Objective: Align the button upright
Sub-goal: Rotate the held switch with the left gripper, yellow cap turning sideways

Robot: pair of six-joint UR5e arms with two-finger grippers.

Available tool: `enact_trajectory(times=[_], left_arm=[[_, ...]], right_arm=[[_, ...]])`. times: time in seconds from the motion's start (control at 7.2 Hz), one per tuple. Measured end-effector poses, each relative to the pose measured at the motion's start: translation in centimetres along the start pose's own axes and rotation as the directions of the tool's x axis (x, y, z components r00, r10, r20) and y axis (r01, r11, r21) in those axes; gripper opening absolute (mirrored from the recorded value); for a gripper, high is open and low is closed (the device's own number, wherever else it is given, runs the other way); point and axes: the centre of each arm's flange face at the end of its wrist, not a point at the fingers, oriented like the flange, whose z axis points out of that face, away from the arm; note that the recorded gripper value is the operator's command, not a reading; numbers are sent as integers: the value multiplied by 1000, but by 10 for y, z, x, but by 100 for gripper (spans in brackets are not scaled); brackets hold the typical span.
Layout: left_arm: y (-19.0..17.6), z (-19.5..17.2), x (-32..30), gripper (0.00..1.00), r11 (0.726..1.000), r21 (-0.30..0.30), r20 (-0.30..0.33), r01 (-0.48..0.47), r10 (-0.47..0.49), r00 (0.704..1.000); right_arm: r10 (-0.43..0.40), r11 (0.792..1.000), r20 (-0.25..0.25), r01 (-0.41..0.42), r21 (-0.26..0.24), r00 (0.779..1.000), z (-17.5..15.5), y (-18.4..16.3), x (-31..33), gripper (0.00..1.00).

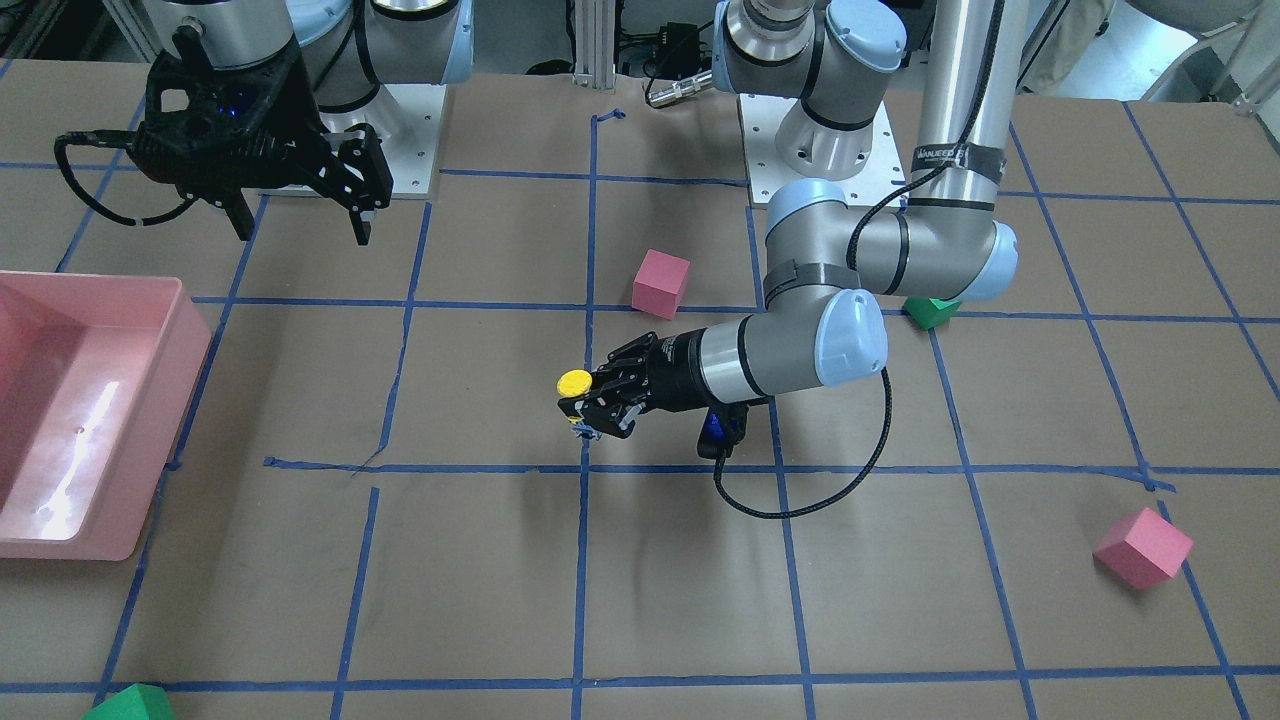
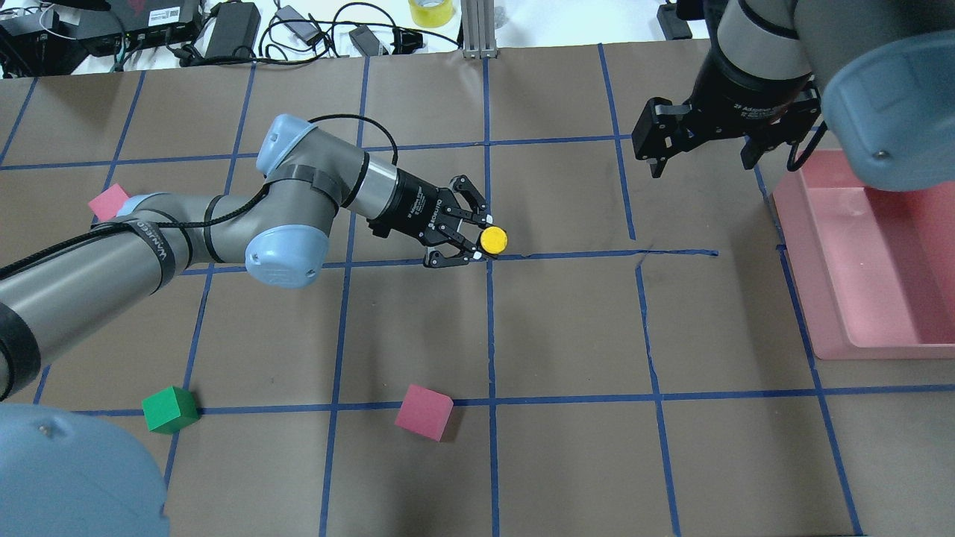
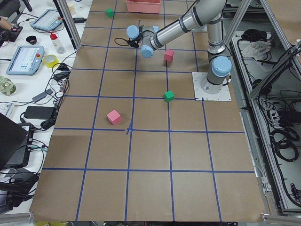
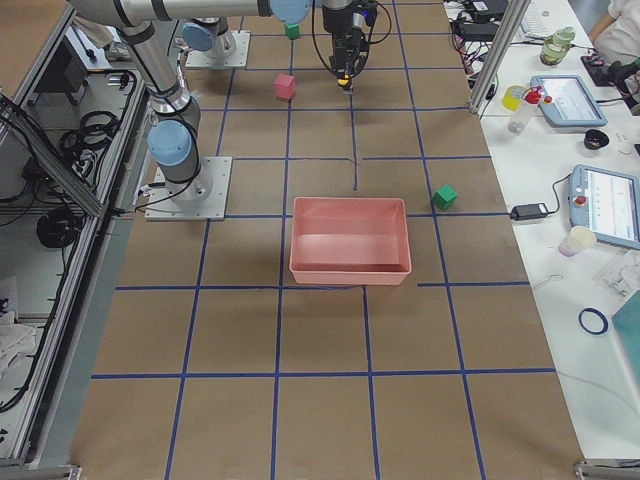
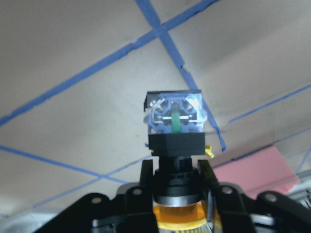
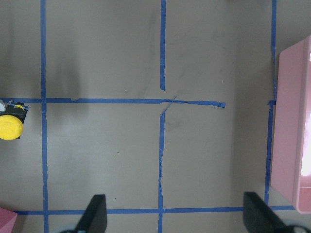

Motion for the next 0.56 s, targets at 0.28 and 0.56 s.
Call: enact_trajectory(times=[0.28, 0.56], left_arm=[[-32, -1, -17, 0, 988, -93, -5, 124, -125, 992], [-50, 5, -31, 0, 972, -121, 27, 200, -198, 980]], right_arm=[[-1, 1000, 0, 1, 0, 1000, 0, 0, 0, 100], [-1, 1000, 0, 1, 0, 1000, 0, 0, 0, 100]])
